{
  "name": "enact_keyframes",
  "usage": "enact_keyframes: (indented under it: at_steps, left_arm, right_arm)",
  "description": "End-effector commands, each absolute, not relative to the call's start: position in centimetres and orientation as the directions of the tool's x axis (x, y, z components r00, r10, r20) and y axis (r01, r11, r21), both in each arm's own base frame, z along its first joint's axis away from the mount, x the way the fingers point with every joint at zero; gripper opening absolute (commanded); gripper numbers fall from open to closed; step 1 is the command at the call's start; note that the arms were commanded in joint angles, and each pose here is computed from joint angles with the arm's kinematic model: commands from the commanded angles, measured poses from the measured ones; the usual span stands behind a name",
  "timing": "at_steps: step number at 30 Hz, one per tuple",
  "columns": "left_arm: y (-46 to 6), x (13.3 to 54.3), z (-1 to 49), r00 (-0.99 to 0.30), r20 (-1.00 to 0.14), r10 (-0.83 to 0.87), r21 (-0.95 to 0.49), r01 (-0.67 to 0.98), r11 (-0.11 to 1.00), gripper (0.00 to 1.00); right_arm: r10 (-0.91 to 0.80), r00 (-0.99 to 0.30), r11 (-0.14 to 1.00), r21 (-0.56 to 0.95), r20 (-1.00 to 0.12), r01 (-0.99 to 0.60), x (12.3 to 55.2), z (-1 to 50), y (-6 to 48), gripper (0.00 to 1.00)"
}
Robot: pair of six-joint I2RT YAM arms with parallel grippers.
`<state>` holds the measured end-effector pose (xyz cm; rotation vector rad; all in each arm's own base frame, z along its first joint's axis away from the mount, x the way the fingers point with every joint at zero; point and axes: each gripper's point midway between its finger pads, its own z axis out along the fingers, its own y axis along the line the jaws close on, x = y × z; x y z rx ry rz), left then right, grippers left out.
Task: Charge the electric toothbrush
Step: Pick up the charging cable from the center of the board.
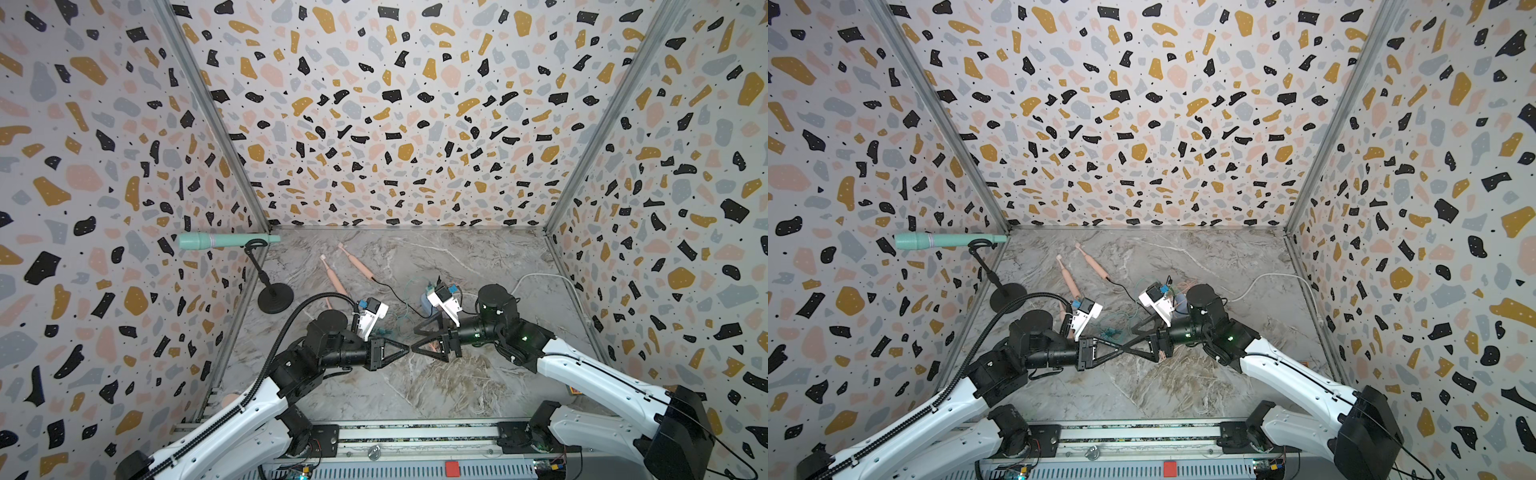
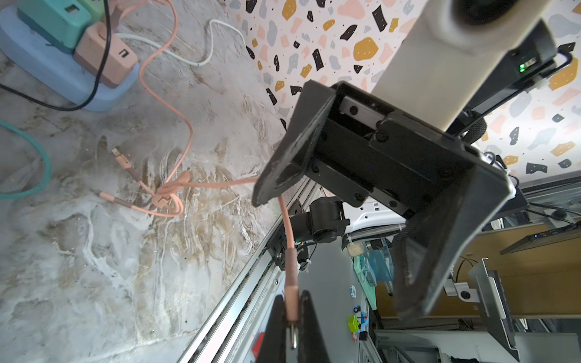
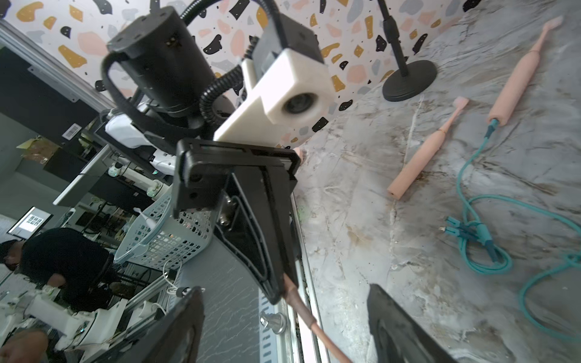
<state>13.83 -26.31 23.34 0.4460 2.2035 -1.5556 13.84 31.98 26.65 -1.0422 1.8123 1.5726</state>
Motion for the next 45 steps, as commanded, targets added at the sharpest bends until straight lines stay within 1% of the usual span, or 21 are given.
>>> enact_keyframes:
  at_steps: [1, 3, 8, 10, 18, 20, 22, 24, 26, 28, 29, 31, 32, 39, 45]
  left_arm:
    - [-26.5, 13.3, 25.7, -0.828, -0.558, 0.052, -0.791, 0.549, 0.269, 0.00]
    - [-26.5, 13.3, 25.8, -0.829, -0.557, 0.050, -0.794, 0.549, 0.260, 0.00]
    - [-26.7, 12.8, 26.6, -0.825, -0.564, 0.048, -0.802, 0.560, 0.207, 0.00]
    - [-26.7, 12.6, 26.9, -0.825, -0.563, 0.041, -0.807, 0.560, 0.185, 0.00]
    - [-26.7, 12.1, 26.8, -0.826, -0.561, 0.050, -0.813, 0.561, 0.156, 0.00]
    - [-26.7, 12.1, 26.7, -0.827, -0.560, 0.052, -0.813, 0.560, 0.158, 0.00]
    - [-26.8, 12.1, 26.7, -0.827, -0.559, 0.054, -0.813, 0.560, 0.157, 0.00]
    - [-26.8, 12.1, 26.9, -0.823, -0.566, 0.054, -0.810, 0.567, 0.151, 0.00]
    - [-26.8, 12.1, 27.0, -0.820, -0.570, 0.052, -0.807, 0.571, 0.149, 0.00]
    - [-26.8, 12.0, 26.9, -0.819, -0.570, 0.057, -0.807, 0.572, 0.148, 0.00]
    - [-26.8, 11.9, 26.8, -0.820, -0.569, 0.059, -0.807, 0.571, 0.148, 0.00]
    - [-26.7, 11.9, 26.7, -0.820, -0.569, 0.063, -0.806, 0.572, 0.150, 0.00]
    - [-26.7, 11.9, 26.6, -0.820, -0.569, 0.064, -0.806, 0.572, 0.150, 0.00]
    - [-26.6, 11.8, 26.3, -0.815, -0.575, 0.068, -0.800, 0.578, 0.160, 0.00]
    - [-26.6, 11.7, 26.6, -0.811, -0.581, 0.066, -0.799, 0.584, 0.146, 0.00]
  right_arm:
    - [-0.192, -0.498, -0.080, 0.519, -0.846, -0.851, 12.2, 28.4, 31.6, 0.81]
    - [-0.206, -0.500, -0.102, 0.527, -0.841, -0.844, 11.8, 27.9, 31.6, 0.80]
    - [-0.234, -0.505, -0.102, 0.538, -0.831, -0.837, 11.9, 26.3, 31.9, 0.78]
    - [-0.239, -0.496, -0.136, 0.534, -0.835, -0.834, 11.5, 26.5, 31.9, 0.76]
    - [-0.238, -0.471, -0.186, 0.516, -0.849, -0.836, 10.8, 27.0, 32.3, 0.55]
    - [-0.239, -0.468, -0.200, 0.515, -0.851, -0.834, 10.5, 27.2, 32.4, 0.46]
    - [-0.243, -0.465, -0.207, 0.514, -0.851, -0.832, 10.2, 27.2, 32.6, 0.43]
    - [-0.241, -0.461, -0.210, 0.510, -0.854, -0.834, 10.1, 27.3, 32.7, 0.36]
    - [-0.239, -0.466, -0.209, 0.514, -0.852, -0.832, 10.1, 27.4, 32.8, 0.35]
    - [-0.237, -0.465, -0.215, 0.513, -0.853, -0.831, 10.0, 27.5, 32.9, 0.30]
    - [-0.234, -0.464, -0.218, 0.511, -0.854, -0.831, 9.9, 27.7, 32.9, 0.29]
    - [-0.228, -0.459, -0.226, 0.505, -0.859, -0.833, 9.8, 27.9, 32.9, 0.21]
    - [-0.223, -0.457, -0.224, 0.501, -0.861, -0.836, 9.9, 28.1, 32.9, 0.20]
    - [-0.202, -0.448, -0.227, 0.487, -0.871, -0.843, 9.8, 28.8, 32.6, 0.19]
    - [-0.178, -0.455, -0.216, 0.486, -0.873, -0.847, 10.2, 29.4, 32.7, 0.23]
